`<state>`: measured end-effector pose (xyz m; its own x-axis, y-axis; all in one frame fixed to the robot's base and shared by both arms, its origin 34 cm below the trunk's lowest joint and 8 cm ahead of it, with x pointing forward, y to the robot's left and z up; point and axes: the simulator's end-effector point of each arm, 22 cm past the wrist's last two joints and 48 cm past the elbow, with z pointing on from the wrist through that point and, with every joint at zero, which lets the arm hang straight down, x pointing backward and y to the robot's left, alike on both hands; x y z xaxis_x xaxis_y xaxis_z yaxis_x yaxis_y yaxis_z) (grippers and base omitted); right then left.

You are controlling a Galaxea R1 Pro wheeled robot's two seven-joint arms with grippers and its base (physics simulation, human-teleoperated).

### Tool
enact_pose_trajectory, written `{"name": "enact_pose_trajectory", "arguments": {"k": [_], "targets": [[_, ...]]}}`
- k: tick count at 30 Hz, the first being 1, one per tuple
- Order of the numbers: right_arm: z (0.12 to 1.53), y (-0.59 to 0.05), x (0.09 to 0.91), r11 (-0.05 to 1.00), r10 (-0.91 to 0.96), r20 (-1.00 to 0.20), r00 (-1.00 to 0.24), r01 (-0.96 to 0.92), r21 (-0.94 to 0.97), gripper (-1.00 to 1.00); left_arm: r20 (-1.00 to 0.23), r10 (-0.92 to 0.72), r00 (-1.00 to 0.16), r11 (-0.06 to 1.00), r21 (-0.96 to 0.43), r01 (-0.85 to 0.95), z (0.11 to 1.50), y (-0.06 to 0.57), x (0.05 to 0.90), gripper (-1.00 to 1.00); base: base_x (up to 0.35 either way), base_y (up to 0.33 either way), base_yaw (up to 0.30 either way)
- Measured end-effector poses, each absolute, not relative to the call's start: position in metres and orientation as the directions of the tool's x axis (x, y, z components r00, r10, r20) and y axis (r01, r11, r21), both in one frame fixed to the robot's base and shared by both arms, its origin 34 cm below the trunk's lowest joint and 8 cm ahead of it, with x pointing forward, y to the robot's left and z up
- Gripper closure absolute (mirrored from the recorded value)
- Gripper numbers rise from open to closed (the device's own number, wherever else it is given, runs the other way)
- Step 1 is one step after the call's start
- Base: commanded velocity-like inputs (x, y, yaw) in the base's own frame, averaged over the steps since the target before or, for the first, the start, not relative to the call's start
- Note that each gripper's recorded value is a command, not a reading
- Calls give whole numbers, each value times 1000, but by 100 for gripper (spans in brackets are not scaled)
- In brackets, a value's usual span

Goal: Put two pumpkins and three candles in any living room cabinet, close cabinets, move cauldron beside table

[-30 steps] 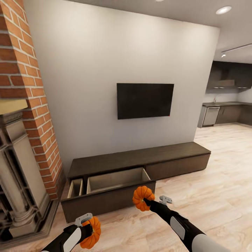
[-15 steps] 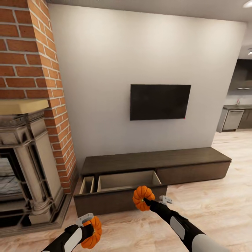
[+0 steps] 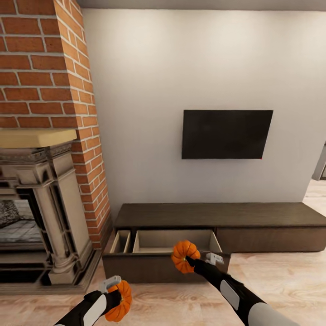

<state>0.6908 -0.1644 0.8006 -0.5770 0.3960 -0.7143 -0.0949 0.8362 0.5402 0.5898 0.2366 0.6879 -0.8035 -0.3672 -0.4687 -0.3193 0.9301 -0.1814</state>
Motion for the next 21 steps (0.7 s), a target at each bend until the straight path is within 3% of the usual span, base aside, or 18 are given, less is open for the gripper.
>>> {"name": "enact_pose_trajectory", "arguments": {"k": [6,12,21], "targets": [[801,-164,691,835,396,-715,-576,-98,541,100,-469,-367,-803,930,-182,-319,688,237,590,100,282,-204,25],[803,-164,691,833,396,-717,-574,-105,543,100,-469,-367,-803,930,-182,-319,688,237,590,100,267,-211,-150],[803,-165,692,833,397,-717,-573,-104,544,100,-470,-368,-802,930,-182,-320,689,238,591,100,165,-30,-18]]}}
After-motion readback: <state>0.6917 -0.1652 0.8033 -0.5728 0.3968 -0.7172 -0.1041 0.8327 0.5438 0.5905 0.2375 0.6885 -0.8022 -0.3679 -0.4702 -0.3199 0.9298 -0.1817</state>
